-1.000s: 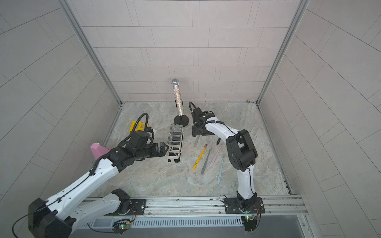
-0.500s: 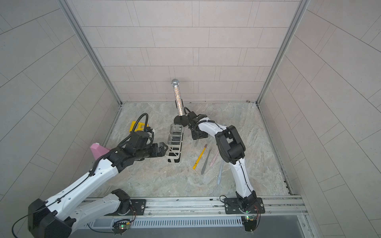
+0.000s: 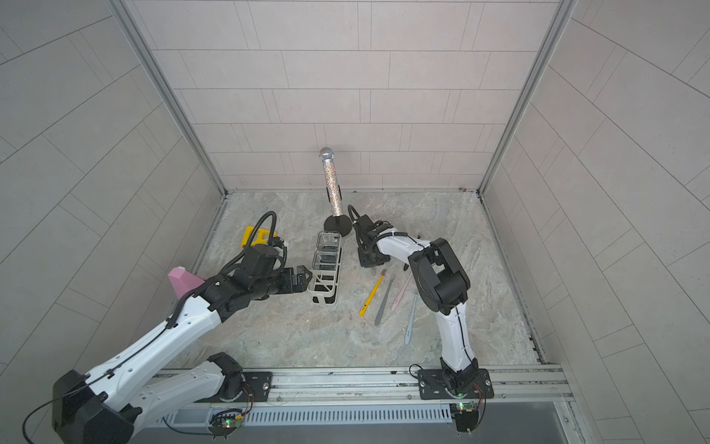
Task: Place the toothbrush into the toothbrush holder
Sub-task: Pick up the toothbrush from the center of the board.
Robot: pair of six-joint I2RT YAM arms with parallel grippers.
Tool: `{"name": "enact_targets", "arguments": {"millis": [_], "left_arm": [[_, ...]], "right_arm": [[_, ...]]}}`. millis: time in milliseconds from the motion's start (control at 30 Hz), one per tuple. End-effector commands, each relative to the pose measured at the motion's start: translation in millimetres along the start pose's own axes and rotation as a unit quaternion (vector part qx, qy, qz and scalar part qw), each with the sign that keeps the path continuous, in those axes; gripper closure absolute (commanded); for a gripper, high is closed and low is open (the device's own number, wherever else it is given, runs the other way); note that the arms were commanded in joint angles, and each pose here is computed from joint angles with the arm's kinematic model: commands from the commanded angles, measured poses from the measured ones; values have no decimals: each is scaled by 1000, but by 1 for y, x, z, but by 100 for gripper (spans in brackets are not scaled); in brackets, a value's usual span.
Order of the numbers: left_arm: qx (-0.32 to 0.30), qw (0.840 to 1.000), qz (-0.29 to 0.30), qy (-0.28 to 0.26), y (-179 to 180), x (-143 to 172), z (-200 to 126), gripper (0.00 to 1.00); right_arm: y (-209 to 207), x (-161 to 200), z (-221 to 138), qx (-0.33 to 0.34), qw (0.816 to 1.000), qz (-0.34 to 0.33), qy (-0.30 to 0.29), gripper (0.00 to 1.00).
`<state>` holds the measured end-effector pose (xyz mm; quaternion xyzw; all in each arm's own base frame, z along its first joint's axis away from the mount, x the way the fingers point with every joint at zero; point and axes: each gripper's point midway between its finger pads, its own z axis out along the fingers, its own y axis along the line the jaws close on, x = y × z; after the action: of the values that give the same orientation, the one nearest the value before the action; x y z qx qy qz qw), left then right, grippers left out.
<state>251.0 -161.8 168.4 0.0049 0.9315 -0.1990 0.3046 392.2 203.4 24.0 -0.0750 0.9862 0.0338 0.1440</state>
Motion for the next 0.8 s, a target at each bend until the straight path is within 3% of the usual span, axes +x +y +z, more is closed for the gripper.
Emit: {"name": "enact_targets", "arguments": {"millis": [0,200,400,767], "left_arm": [[-22,1000,14,3,7,1,0,0],[-24,1000,17,-3,6,-4,-4,0],[-18,1000,16,-9,1,-10,-6,0],[69,997,-10,-39,-49,-49,-14,0]], "right_arm": [[2,39,7,-38,998,3,54,83],[5,36,-10,-62,998,5,27,90],[12,33,-34,-89,996,4,-1,90],[34,42,-120,-198,975,13,-96,90]]}}
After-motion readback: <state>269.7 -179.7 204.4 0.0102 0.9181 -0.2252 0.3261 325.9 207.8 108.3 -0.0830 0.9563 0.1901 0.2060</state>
